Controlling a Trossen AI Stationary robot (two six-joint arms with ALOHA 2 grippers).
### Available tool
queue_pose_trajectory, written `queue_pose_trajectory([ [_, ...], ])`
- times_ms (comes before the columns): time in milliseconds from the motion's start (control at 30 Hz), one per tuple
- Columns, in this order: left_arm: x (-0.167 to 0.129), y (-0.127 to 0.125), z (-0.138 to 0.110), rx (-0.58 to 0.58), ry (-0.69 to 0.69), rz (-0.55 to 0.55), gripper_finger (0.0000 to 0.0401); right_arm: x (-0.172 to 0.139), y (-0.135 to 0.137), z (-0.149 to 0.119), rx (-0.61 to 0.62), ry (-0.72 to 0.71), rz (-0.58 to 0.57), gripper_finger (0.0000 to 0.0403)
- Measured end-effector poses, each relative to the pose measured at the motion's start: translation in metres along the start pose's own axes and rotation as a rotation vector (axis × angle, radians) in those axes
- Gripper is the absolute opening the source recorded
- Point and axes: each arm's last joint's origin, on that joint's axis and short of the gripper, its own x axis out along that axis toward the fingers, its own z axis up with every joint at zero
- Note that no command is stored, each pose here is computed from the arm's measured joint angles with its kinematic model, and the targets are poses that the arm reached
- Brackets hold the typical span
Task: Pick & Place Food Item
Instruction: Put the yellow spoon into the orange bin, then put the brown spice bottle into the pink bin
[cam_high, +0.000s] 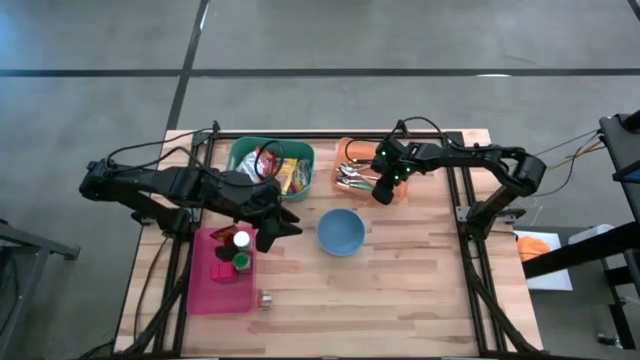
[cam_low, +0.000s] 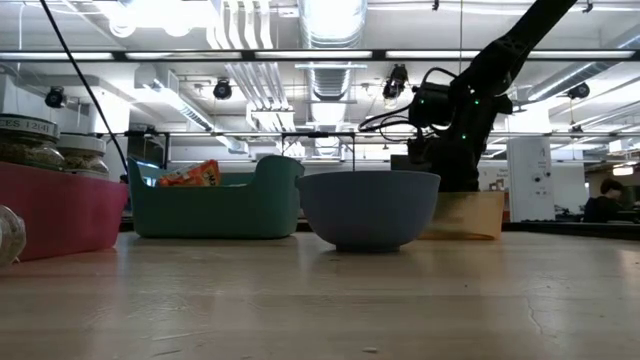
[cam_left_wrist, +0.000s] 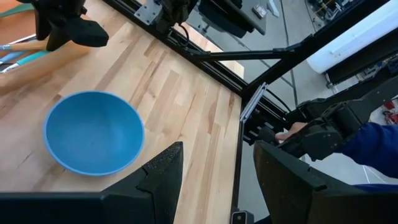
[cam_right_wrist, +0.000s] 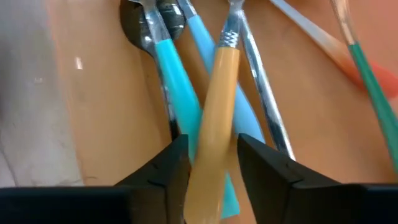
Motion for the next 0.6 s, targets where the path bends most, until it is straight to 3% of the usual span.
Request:
queue_pose_trajectory([
  [400,0.0,0.0,-0.001,-0.082,0.025,-0.011,0.0198,-0.007,0.001,-0.008,0.051,0.067,-0.004,0.0268],
  [500,0.0,0.002,-0.005,-0.039,0.062,0.006,0.0198,-0.017,0.004,-0.008,0.066,0.05,0.001,0.0287],
  [600,0.001,0.005,-0.011,0.08,0.124,0.038,0.0198,-0.031,0.008,-0.007,0.07,-0.003,0.009,0.03],
])
